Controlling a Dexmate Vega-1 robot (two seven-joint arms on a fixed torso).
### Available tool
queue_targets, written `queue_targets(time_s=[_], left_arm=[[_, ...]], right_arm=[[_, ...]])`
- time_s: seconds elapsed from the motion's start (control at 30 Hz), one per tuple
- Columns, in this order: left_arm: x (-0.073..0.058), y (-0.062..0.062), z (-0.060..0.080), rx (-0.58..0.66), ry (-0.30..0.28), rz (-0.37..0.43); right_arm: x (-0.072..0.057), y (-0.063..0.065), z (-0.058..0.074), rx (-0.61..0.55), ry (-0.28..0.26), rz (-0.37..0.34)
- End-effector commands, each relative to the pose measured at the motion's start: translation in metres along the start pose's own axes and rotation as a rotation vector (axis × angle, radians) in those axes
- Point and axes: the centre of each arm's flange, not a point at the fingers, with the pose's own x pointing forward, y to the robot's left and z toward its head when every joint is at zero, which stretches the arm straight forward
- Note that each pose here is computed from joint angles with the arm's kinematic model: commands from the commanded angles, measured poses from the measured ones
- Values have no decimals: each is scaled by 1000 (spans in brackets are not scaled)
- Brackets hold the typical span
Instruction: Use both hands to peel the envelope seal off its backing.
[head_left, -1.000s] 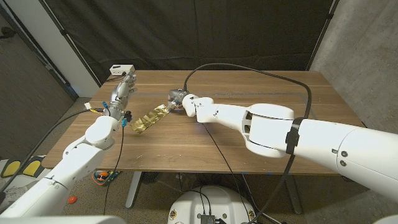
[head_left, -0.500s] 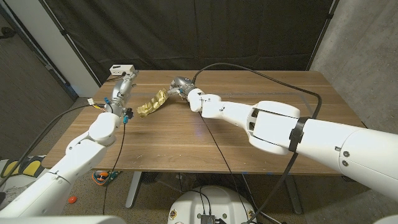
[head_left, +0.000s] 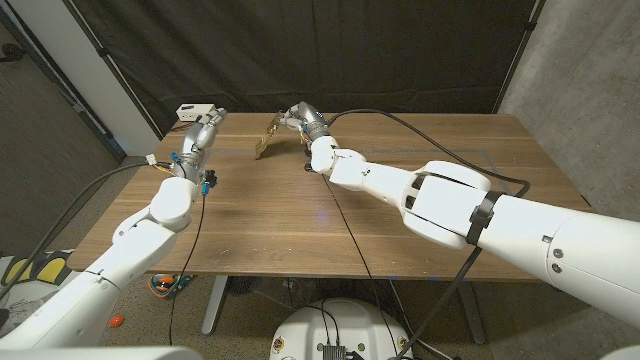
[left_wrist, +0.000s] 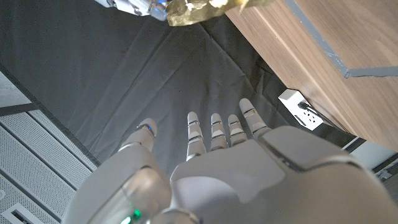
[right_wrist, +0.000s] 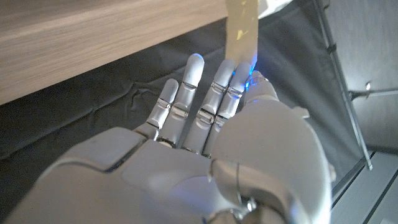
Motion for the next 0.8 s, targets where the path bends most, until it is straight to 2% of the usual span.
queue_targets(time_s=[0.03, 0.17, 0.33, 0.47, 0.6, 0.77, 0.8], left_arm=[[6, -6, 6, 43, -29, 30], [7, -10, 8, 60, -36, 56], [11, -14, 10, 60, -49, 75], [16, -17, 11, 32, -49, 91], [19, -19, 11, 9, -46, 97], [24, -23, 13, -4, -48, 90], [25, -24, 13, -5, -50, 88]], right_arm=[[2, -35, -11, 243, 30, -171], [6, -44, -16, 308, 45, -183], [8, -56, -20, 384, 40, -209], [7, -67, -24, 455, 20, -237], [7, -79, -29, 555, -16, -231], [9, -94, -36, 664, -62, -182], [8, -97, -37, 680, -68, -193]])
